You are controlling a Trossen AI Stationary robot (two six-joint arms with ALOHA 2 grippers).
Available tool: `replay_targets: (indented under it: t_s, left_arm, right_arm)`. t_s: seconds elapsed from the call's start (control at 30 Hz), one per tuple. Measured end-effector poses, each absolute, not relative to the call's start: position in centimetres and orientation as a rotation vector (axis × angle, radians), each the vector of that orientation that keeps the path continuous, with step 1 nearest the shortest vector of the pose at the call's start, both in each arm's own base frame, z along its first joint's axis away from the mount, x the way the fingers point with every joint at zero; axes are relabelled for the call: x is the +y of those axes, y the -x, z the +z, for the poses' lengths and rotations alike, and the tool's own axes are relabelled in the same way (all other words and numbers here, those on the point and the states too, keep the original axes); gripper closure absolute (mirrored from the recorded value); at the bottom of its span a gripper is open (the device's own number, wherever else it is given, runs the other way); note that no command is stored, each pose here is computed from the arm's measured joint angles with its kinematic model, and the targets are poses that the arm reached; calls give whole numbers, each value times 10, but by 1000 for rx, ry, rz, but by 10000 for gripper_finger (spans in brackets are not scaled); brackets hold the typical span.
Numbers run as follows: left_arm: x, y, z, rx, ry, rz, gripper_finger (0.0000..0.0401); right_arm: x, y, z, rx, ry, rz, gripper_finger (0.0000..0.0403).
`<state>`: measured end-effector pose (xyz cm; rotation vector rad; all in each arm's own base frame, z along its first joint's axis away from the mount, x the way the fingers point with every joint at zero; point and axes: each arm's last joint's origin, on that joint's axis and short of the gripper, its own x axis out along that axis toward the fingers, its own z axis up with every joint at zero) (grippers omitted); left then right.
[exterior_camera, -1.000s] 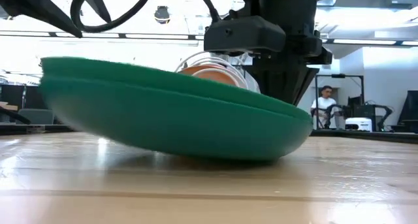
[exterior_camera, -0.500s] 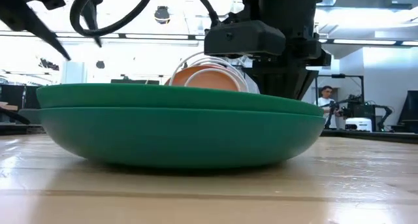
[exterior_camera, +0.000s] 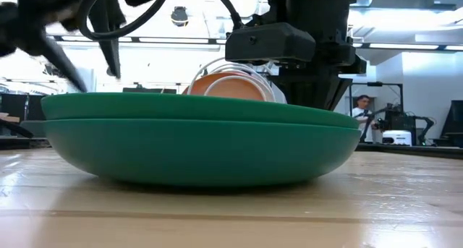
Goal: Sort dishes
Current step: Put the white plate on the dish rack
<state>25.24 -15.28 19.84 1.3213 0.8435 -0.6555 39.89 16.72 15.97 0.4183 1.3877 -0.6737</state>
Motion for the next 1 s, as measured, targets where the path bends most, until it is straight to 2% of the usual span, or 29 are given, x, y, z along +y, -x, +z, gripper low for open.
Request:
replay_targets:
  t_s: [0.17,0.67,0.8,1.0]
  left_arm:
    - [-159,-260,180,873,-1415,-615,258]
    - [-161,-269,178,824,-1298,-621,262]
    - [-159,-271,178,820,-1284,-621,288]
    - [-153,-274,177,812,-1211,-693,367]
  right_arm:
    - [167,-399,160,1386,-416,-674,399]
    - [168,-400,160,1374,-416,-666,399]
    - [167,-399,156,1372,-418,-663,399]
    - [167,-397,151,1377,-422,-661,399]
